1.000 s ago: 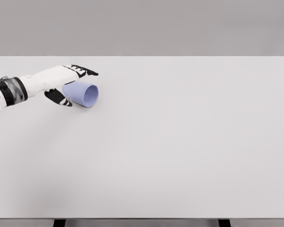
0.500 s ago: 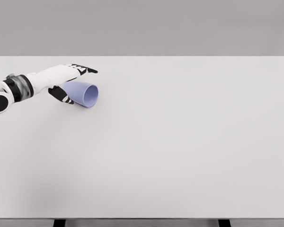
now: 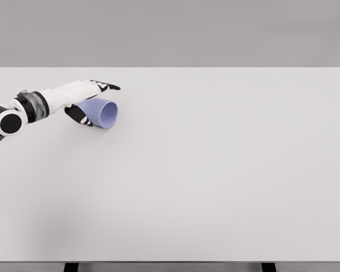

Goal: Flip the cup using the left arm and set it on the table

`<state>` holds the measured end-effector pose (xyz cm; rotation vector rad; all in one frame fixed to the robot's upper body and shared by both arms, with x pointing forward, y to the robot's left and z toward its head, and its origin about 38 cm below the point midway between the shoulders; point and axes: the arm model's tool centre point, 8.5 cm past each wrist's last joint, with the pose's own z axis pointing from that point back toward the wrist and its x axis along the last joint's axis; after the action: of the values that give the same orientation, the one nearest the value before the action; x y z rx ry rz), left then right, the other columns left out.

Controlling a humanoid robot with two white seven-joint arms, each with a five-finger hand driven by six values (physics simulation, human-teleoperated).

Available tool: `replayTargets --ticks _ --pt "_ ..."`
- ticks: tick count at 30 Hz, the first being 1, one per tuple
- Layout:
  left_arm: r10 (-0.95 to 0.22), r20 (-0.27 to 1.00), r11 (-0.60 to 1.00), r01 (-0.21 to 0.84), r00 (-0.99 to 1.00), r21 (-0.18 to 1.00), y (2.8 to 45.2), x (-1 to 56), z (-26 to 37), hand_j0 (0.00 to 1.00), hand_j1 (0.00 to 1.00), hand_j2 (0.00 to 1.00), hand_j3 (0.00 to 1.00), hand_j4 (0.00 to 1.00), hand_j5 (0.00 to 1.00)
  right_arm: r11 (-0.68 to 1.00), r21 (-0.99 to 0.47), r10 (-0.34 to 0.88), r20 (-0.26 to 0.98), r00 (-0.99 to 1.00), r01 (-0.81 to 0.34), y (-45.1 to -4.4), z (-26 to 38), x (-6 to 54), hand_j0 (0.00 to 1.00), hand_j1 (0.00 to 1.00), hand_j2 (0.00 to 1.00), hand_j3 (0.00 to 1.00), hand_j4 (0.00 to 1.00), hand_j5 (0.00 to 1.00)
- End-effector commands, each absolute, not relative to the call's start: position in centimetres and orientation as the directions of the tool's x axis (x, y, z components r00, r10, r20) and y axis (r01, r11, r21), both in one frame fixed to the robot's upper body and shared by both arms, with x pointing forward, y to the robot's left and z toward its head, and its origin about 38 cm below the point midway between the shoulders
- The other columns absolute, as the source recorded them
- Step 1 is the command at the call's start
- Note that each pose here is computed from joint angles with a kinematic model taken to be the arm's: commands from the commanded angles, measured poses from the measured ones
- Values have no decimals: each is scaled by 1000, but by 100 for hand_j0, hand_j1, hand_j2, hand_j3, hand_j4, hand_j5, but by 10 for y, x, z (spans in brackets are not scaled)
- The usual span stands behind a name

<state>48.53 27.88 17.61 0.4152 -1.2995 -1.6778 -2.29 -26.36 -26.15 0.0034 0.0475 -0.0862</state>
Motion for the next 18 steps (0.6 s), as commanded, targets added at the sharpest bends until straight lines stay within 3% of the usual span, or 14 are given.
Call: replayTargets --ticks 1,18 --pt "-816 276 6 470 -508 883 271 485 173 100 100 100 100 100 100 996 2 -86 -48 995 86 -264 -261 -23 100 100 100 100 100 100" --pt "-835 282 13 495 -472 869 279 486 159 100 100 100 100 100 100 996 2 -86 -48 995 86 -264 -261 -23 100 100 100 100 100 100"
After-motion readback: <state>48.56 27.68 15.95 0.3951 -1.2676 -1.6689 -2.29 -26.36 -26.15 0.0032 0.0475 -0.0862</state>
